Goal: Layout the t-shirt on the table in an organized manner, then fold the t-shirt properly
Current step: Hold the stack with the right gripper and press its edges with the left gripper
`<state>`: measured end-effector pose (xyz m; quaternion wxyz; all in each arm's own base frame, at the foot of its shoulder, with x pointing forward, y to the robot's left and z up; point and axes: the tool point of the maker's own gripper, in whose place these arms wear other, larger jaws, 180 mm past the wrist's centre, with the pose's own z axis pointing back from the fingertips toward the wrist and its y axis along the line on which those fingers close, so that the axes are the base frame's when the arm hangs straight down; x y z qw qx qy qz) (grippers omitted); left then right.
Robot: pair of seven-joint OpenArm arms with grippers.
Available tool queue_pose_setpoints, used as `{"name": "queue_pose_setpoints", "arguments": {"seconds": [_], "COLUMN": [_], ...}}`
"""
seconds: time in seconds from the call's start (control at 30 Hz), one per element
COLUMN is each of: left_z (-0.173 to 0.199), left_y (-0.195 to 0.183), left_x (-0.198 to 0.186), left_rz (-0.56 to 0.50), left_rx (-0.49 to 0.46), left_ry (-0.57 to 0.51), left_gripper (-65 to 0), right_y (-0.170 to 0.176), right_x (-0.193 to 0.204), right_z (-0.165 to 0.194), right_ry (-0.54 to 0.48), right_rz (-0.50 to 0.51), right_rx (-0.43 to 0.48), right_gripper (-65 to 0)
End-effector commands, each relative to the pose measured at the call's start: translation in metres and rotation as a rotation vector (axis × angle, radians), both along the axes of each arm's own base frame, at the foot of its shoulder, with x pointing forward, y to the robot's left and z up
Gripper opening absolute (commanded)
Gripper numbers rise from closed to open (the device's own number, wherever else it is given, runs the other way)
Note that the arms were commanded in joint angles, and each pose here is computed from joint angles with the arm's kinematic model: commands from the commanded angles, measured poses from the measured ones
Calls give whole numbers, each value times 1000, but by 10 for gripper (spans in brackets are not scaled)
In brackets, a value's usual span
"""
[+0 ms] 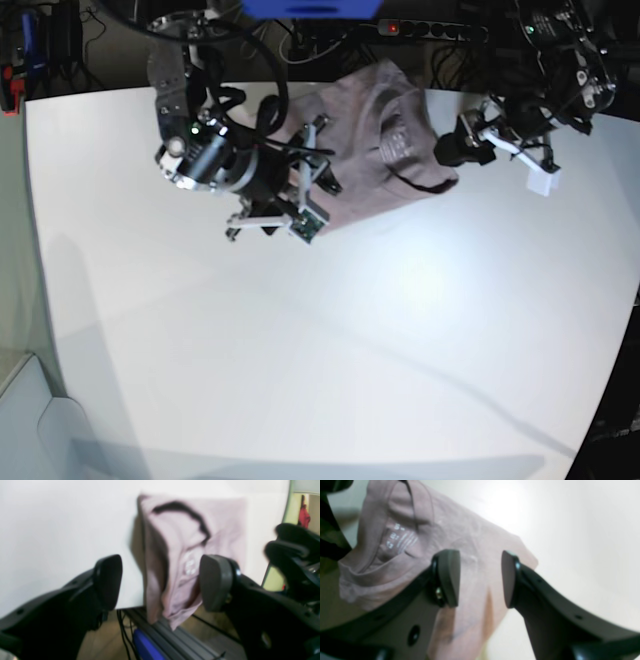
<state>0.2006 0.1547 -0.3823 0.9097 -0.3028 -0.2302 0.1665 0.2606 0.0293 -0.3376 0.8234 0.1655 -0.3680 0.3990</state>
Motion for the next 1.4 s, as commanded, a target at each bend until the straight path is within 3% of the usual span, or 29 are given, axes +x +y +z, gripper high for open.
{"name": "queue_pose_setpoints", "arguments": {"seconds": [0.0, 0.3, 0.63, 1.03, 1.1, 1.17, 1.33, 1.37], "left_z": [6, -19, -41, -57, -58, -67, -78, -78], "left_y": [-1, -2, -41, -49, -49, -50, -49, -48], "left_x": [7, -2, -3, -7, -3, -4, -4, -3], "left_rz": [1, -14, -78, -69, -67, -60, -53, -53], "left_rx": [-11, 37, -15, -36, -41, -53, -68, -65], "left_ry": [-34, 38, 55, 82, 83, 110, 146, 146], "left_gripper": [-178, -177, -177, -188, -227, -307, -614, -650], "right_y": [6, 0, 0, 0, 0, 0, -19, -28], "right_x": [5, 6, 6, 8, 8, 8, 17, 20], "right_z": [13, 11, 12, 13, 13, 13, 12, 11], "right_ry": [-37, -40, -42, -46, -46, -48, -46, -46], "right_rz": [4, 7, 7, 7, 7, 7, -57, -85], "right_rx": [42, 24, 24, 24, 24, 24, 16, 13], "right_gripper": [-376, -376, -376, -376, -376, -376, -377, -377]}}
